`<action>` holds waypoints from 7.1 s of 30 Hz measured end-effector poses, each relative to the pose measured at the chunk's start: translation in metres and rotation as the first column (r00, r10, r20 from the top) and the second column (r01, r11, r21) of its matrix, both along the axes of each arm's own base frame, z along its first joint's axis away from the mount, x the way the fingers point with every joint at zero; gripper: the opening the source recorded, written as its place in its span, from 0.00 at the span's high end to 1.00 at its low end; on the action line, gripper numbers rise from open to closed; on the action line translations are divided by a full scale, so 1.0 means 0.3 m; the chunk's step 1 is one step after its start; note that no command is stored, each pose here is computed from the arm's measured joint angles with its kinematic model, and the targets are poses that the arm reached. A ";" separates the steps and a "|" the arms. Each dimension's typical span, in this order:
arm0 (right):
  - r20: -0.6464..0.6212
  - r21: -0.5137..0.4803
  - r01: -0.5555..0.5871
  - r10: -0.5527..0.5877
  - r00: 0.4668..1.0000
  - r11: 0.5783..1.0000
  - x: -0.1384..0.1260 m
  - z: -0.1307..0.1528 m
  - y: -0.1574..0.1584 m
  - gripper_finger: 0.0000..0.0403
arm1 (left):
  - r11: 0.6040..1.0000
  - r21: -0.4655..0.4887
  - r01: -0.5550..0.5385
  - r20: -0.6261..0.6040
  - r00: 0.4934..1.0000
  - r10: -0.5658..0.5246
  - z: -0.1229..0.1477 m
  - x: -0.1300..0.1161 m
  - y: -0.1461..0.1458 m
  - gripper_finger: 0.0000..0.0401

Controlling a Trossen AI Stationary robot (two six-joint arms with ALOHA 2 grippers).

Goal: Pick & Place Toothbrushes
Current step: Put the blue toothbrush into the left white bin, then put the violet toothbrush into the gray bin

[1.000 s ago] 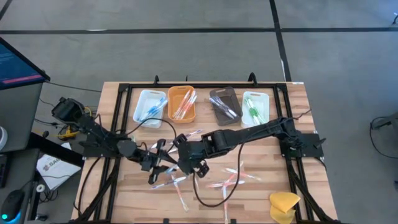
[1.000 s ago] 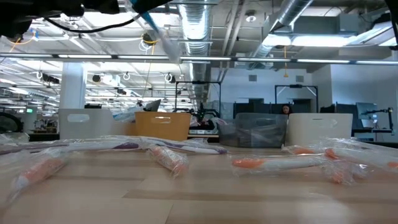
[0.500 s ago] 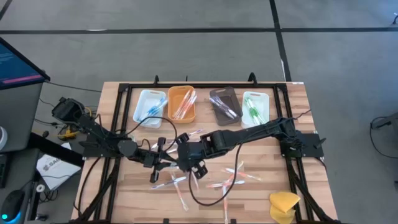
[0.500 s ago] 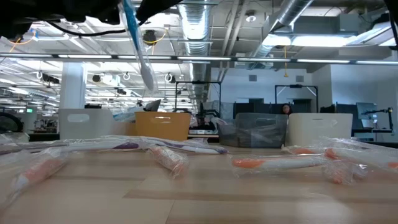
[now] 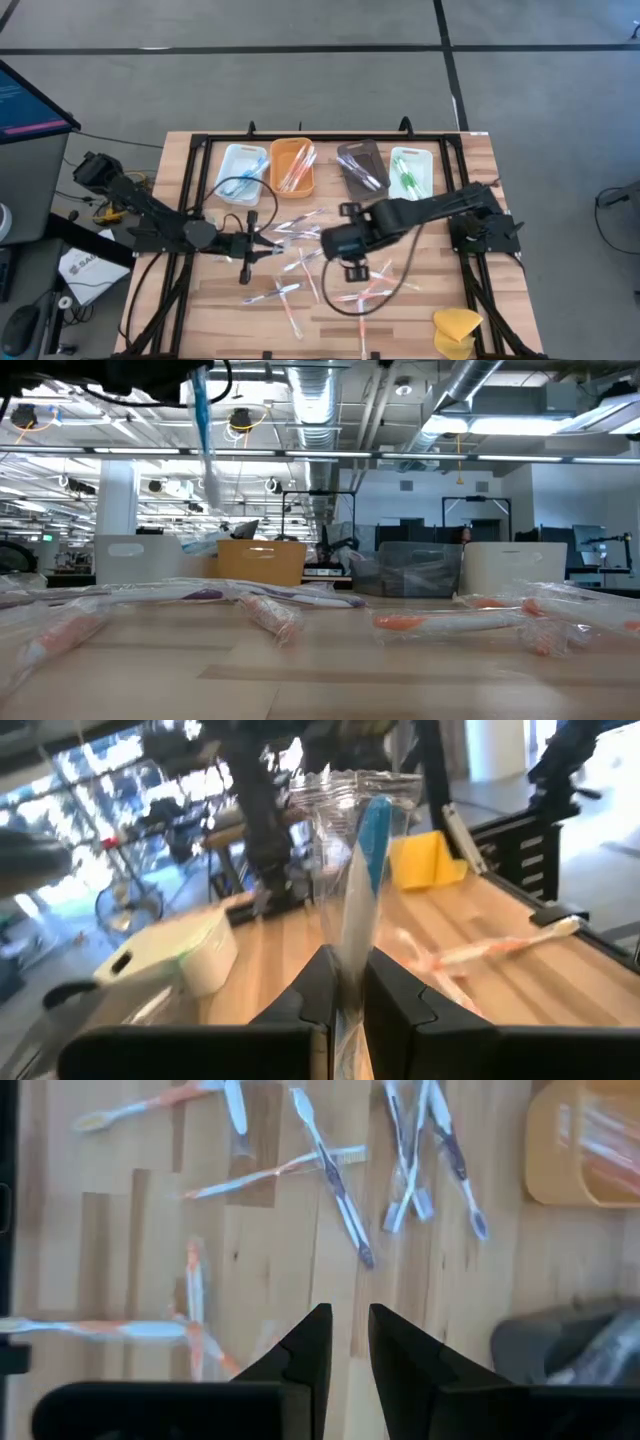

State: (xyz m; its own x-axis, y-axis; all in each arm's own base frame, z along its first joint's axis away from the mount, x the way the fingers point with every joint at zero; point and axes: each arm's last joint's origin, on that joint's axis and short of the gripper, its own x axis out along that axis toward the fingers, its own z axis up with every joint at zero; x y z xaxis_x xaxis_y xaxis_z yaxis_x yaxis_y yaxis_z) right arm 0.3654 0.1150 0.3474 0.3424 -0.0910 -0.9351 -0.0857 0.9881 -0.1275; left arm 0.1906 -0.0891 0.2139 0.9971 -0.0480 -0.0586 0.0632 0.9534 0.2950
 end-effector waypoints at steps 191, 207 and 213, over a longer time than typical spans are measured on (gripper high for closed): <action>0.368 -0.319 0.184 -0.058 0.928 0.930 -0.373 -0.268 0.196 0.84 | 0.426 0.053 -0.903 -0.995 -0.011 0.101 -0.287 0.019 0.213 0.96; 0.593 0.042 0.353 -0.307 0.744 0.935 -0.260 -0.222 0.192 0.84 | 0.375 -0.105 -0.921 -0.991 0.130 0.043 -0.191 -0.015 0.203 0.96; 0.596 0.044 0.392 -0.339 0.728 0.919 -0.230 -0.231 0.160 0.84 | 0.395 -0.216 -0.893 -0.961 0.266 0.076 -0.123 -0.039 0.194 0.96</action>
State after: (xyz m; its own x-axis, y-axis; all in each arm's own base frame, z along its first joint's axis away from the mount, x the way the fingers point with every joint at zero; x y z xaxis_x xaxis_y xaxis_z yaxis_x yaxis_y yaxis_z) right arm 0.2964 0.1629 0.2781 0.7403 -0.3878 -0.5492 0.3963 0.9116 -0.1095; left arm 0.1790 -0.0308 0.1769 0.2868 0.0032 -0.9580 -0.7275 0.6513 -0.2156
